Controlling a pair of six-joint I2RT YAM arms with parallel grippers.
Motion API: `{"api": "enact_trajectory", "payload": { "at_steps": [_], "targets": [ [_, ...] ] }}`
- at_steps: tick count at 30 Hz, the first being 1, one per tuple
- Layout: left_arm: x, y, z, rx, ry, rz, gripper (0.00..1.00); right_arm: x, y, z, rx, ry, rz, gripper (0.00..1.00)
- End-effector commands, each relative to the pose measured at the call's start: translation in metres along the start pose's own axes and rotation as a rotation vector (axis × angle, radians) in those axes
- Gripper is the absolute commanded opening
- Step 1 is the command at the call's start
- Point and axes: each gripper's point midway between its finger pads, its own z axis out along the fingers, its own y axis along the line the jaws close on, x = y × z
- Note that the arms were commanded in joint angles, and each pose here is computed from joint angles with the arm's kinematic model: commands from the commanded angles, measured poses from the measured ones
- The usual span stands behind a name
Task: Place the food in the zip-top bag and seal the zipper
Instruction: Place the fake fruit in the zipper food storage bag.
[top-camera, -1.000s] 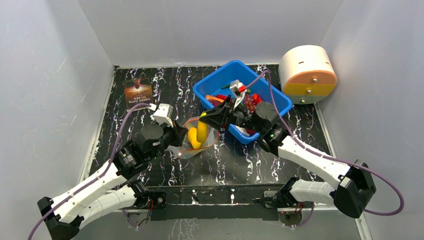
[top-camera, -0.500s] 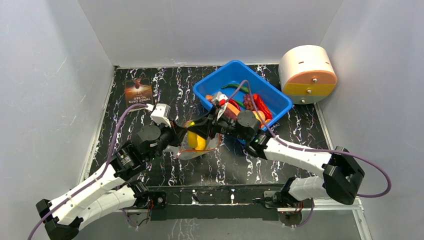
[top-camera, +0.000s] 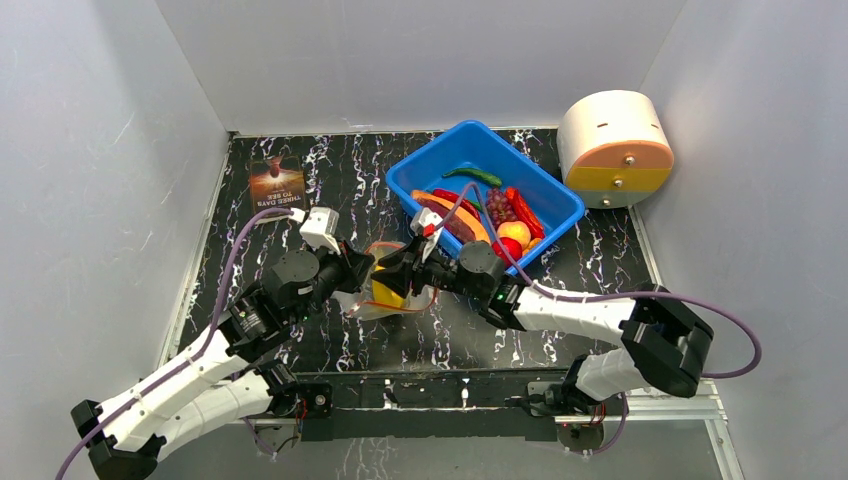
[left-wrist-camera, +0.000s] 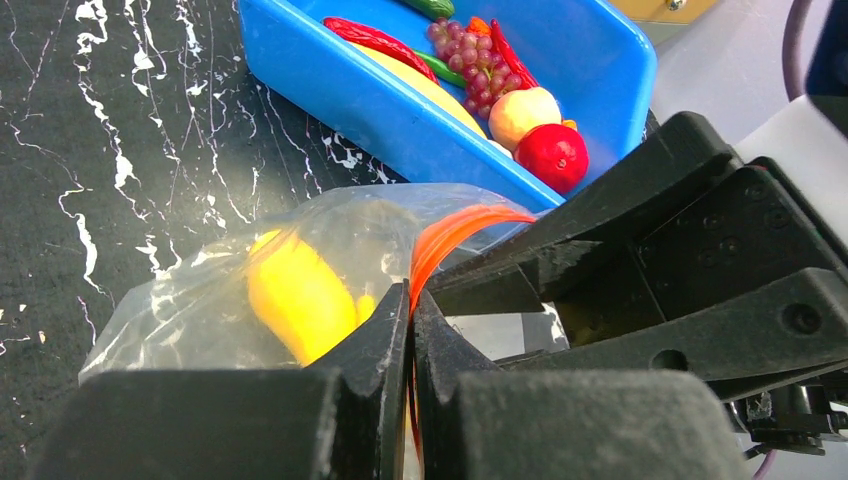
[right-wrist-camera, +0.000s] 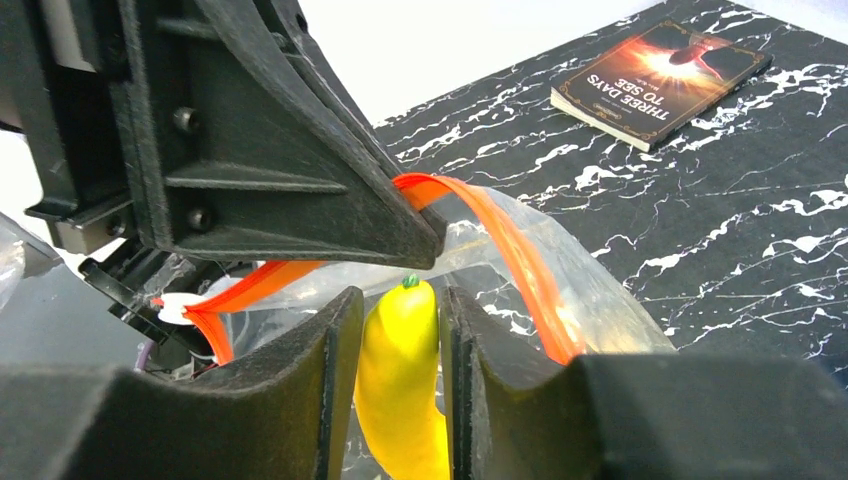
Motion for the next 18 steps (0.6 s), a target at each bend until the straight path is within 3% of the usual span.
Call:
{"api": "enact_trajectory", "payload": {
  "at_steps": [1,9,18],
  "targets": [
    [-0.017,-0.003,-0.006,0.009,-0.055,-0.019,0.0,-0.011,-0.001,0.005,0.009,-0.043,-0.023,0.39],
    [-0.013,-0.001,-0.005,0.004,-0.044,-0.012,0.0,-0.01,-0.007,0.002,0.046,0.048,-0.063,0.51],
    [0.008,0.016,0.002,-0.057,0.008,0.053,0.0,-0.055,-0.016,-0.013,0.193,0.106,-0.047,0.56]
  ]
}}
